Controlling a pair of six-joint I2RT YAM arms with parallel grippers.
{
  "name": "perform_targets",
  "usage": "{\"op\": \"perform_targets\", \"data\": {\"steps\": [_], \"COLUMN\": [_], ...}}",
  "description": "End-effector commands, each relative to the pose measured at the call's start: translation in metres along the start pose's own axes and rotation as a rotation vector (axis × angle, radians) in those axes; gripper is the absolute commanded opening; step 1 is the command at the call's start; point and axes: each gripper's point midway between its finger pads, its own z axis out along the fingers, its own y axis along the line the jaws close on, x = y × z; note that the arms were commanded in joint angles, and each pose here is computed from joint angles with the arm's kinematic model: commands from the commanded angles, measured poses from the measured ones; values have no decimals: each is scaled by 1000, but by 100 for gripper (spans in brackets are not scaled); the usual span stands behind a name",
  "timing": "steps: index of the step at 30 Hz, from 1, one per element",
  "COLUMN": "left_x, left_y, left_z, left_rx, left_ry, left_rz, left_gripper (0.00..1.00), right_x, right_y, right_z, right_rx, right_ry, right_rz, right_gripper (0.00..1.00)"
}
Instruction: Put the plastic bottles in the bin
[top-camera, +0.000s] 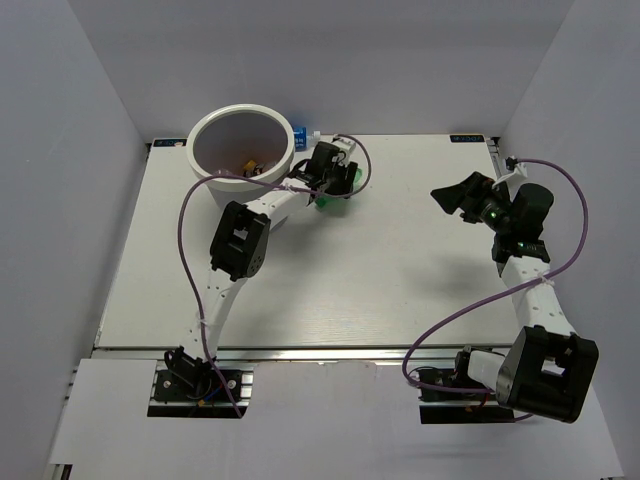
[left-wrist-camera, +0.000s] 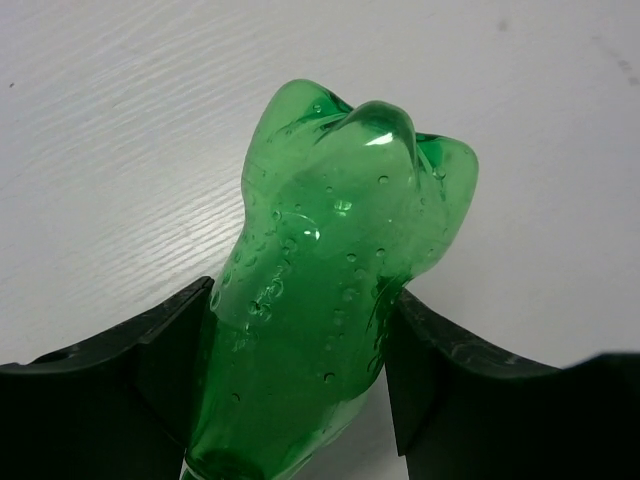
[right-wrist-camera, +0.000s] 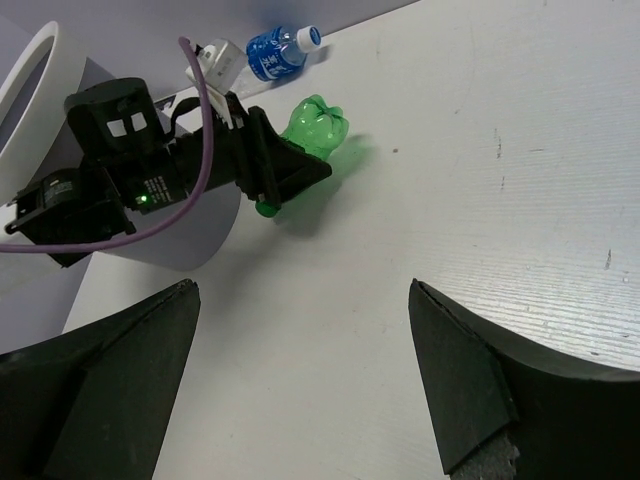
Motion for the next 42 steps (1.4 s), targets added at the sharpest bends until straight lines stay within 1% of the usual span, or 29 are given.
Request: {"op": "perform_targets", "data": {"steps": [1,4,5,6,8,9,11,12,13,15,16,18,19,20,21,22,23,24,25,26,28,29,30,31,33,36,37,39,42], "left_x": [-94,-129,-149,-157,-171,-192,-193,-208,-210,-203,-210,-196,-200,-197,-182,-177,-177,-161,-157,-157,-155,-156,-157,-161,-159,-154,-154,-155,-158], "left_y": [-54,-79,-85,-94,-91,-88,-74,-69,-64,-43,-35,-7,2,12,36,48,57,74,79,85,92,99,102,104,111,117,119,127,139], "left_z": [-64,-104,-129,-143,-168,-201,-222,-253,-265,-281,-306,-314,-333,-338,-334,-338,-350,-347,-349,-356,-360,-363,-365,-368,-369,-367,-368,-371,-384], "left_rx": [166,177,179,182,127,111,41,27,1,-104,-134,-223,-233,-240,-284,-316,-343,-391,-392,-398,-413,-430,-436,-436,-447,-464,-468,-479,-488], "left_ry": [-179,-238,-276,-293,-325,-387,-406,-455,-467,-473,-512,-507,-538,-543,-521,-525,-552,-531,-532,-545,-537,-540,-539,-546,-531,-513,-509,-512,-526], "left_rz": [4,52,60,73,67,58,33,24,12,-17,-35,-75,-102,-123,-171,-195,-216,-241,-249,-257,-260,-271,-273,-278,-287,-285,-289,-308,-332], "left_gripper": [47,47,47,47,47,47,48,48,49,52,53,53,53,53,53,53,55,57,61,68,78,88,94,98,98,98,98,98,98], "right_x": [-10,-10,-11,-11,-10,-9,-9,-8,-9,-8,-7,-7,-7,-6,-5,-5,-4,-2,-2,-3,0,6,14,8,17,19,14,23,18], "right_y": [5,1,-1,-1,-4,-6,-6,-6,-5,2,4,14,18,19,26,29,31,38,41,38,45,47,55,62,67,79,82,88,92], "right_z": [-5,-7,-7,-7,-7,-6,-6,-5,-4,-4,-3,-1,0,1,4,6,8,13,15,20,30,36,42,45,55,69,73,85,106], "right_rx": [0,31,41,44,56,59,60,55,46,4,-16,-67,-77,-81,-96,-102,-106,-119,-118,-91,-100,-113,-141,-154,-166,-177,-183,-211,-224], "right_ry": [-41,-41,-44,-42,-42,-37,-27,-21,-21,-11,-10,0,3,8,14,16,19,34,40,41,72,96,120,115,152,160,152,177,187], "right_rz": [-45,-53,-53,-55,-50,-46,-48,-50,-63,-92,-111,-156,-170,-194,-211,-224,-251,-266,-287,-303,-359,-375,-406,-428,-451,-512,-578,-628,-687], "right_gripper": [89,89,89,89,89,89,89,89,89,89,89,89,89,89,89,89,89,89,89,89,90,89,89,89,89,89,89,89,89]}}
